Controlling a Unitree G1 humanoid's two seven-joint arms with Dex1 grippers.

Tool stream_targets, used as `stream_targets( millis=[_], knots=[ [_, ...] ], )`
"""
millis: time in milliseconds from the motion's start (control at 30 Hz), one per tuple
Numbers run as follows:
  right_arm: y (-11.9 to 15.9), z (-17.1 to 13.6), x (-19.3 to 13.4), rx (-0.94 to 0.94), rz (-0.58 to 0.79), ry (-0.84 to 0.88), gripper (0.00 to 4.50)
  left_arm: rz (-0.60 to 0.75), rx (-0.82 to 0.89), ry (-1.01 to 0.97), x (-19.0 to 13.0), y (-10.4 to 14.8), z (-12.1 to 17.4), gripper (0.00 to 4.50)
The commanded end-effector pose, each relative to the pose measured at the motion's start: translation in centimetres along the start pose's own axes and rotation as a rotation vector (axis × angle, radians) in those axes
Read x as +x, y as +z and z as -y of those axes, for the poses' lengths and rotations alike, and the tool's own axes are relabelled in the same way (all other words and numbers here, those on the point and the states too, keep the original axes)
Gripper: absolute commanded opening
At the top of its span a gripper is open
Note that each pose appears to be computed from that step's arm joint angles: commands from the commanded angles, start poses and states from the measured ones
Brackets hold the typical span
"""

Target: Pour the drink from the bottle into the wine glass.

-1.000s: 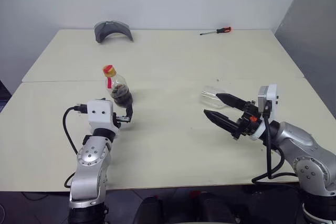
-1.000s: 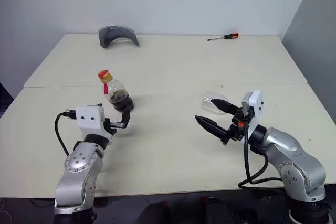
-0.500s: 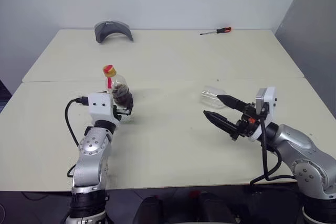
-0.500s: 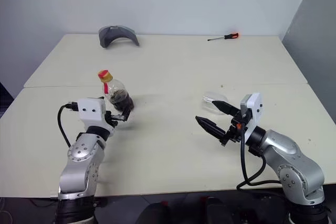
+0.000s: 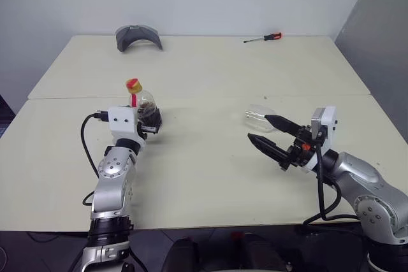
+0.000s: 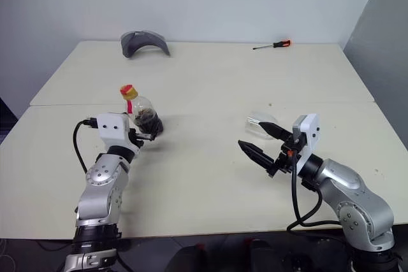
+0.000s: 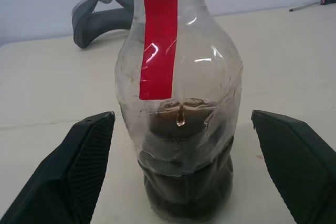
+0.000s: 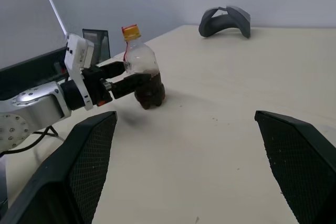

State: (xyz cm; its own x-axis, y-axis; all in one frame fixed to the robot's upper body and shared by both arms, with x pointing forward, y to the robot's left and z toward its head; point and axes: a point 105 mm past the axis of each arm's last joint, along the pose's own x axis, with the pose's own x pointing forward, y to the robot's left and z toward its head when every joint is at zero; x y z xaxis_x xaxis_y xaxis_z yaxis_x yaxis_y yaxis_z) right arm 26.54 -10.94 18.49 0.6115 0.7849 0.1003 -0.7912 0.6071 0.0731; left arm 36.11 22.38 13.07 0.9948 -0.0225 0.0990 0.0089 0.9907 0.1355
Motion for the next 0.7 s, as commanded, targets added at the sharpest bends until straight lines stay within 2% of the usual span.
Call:
stream_targets(
  millis=[33,333,700],
  knots=[
    [1.3,-1.1,0.3,-0.031,0.041,0.033,4.50,0.060,0.021,0.008,0.8,1.2,-0.6,4.48],
    [1.8,-1.5,0.6,-0.040,0.041,0.025,4.50,0.055,0.013,-0.028,2.6,0.7,-0.4,4.48],
    [1.9,-1.7,0.9,-0.042,0.038,0.024,4.50,0.102,0.045,-0.094,4.1,1.4,1.2,4.48]
  ],
)
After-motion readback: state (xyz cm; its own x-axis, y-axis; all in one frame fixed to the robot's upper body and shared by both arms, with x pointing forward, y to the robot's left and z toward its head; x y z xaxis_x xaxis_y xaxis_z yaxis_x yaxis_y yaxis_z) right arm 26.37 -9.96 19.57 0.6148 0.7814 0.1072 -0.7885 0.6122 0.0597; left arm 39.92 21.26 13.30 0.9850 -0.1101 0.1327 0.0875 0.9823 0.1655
